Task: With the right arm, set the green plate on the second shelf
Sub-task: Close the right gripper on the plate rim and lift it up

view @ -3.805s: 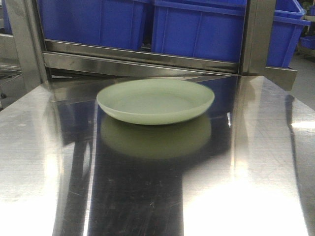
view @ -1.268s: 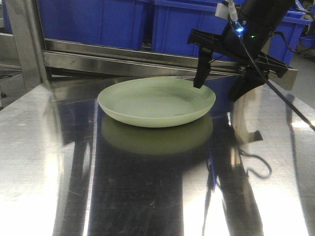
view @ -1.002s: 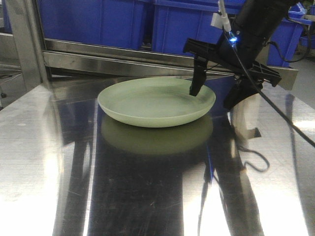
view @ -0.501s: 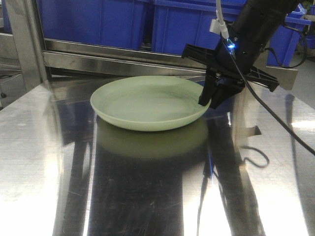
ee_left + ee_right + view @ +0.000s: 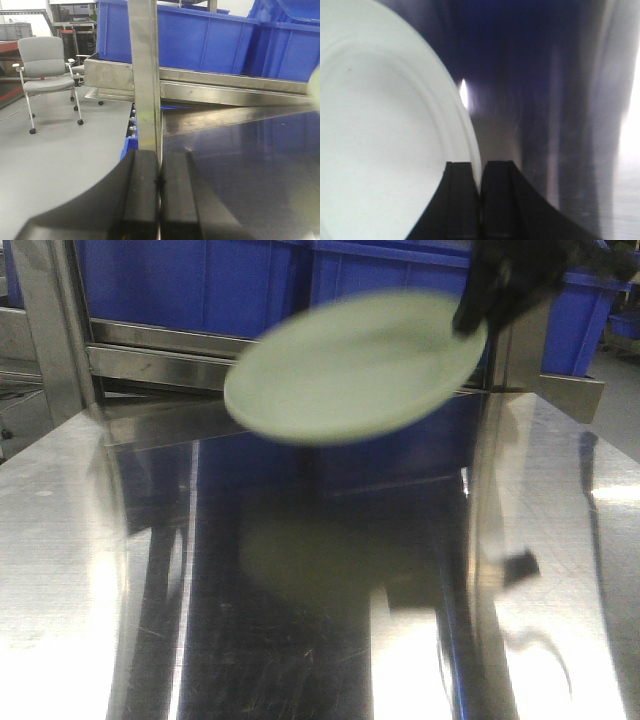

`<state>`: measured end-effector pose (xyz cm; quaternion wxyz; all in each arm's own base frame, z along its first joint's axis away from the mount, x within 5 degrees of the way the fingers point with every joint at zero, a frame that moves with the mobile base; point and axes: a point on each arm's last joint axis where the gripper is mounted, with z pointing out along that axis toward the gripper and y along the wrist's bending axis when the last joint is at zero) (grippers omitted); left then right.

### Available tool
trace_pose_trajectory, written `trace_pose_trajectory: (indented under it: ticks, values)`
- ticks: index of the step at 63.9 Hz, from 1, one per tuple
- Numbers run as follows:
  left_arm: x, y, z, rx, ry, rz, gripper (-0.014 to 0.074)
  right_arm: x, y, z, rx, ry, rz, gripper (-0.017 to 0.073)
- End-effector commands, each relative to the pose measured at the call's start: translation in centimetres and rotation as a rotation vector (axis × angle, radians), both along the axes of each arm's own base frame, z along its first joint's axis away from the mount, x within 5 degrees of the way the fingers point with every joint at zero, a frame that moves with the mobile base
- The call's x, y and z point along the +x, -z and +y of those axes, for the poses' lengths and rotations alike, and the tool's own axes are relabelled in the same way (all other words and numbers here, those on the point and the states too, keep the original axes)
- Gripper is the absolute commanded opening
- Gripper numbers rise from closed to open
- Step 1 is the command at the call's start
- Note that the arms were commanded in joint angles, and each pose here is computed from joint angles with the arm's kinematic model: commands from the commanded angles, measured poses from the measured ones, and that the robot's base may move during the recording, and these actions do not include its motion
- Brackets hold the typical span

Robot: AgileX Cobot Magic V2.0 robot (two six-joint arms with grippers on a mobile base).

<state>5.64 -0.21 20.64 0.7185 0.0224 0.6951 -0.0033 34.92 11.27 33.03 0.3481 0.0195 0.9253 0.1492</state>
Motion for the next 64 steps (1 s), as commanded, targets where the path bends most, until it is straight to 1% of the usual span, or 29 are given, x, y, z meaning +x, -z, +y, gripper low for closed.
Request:
trace_pose_trajectory:
  ticks: [1, 7, 15, 22, 30, 37, 40, 45, 49, 55, 64]
  values:
    - [0.0, 0.5, 0.0, -0.004, 0.004, -0.056, 0.0130, -3.1, -6.0, -1.5, 0.022, 0.010, -0.221, 0.0055]
    - [0.0, 0.5, 0.0, -0.004, 0.004, -0.056, 0.0130, -5.9, -7.6, -2.5, 0.018, 0.011, -0.280, 0.0055]
    - [0.0, 0.5, 0.0, -0.004, 0.004, -0.056, 0.0130, -9.6, -8.5, -3.7, 0.013, 0.013, -0.350, 0.0055]
    - [0.0, 0.5, 0.0, -0.004, 0.004, -0.056, 0.0130, -13.3, -8.7, -4.8, 0.031, 0.016, -0.409, 0.0055]
    - [0.0, 0.5, 0.0, -0.004, 0.004, -0.056, 0.0130, -18.0, -8.2, -6.2, 0.048, 0.018, -0.467, 0.0055]
    - [0.0, 0.5, 0.0, -0.004, 0.004, -0.056, 0.0130, -21.0, -7.3, -7.1, 0.056, 0.019, -0.493, 0.0055]
    - [0.0, 0.5, 0.0, -0.004, 0.004, -0.056, 0.0130, -22.3, -7.1, -7.6, 0.043, 0.019, -0.516, 0.0055]
    - [0.0, 0.5, 0.0, -0.004, 0.004, -0.056, 0.0130, -23.6, -6.9, -8.4, -0.039, 0.020, -0.574, 0.0055]
    - [0.0, 0.5, 0.0, -0.004, 0.004, -0.056, 0.0130, -24.6, -6.9, -8.9, -0.066, 0.026, -0.600, 0.0055]
    - [0.0, 0.5, 0.0, -0.004, 0.004, -0.056, 0.0130, -25.5, -7.1, -9.3, -0.080, 0.032, -0.624, 0.0055]
    - [0.0, 0.5, 0.0, -0.004, 0.004, -0.056, 0.0130, -25.7, -7.2, -9.4, -0.083, 0.034, -0.638, 0.0055]
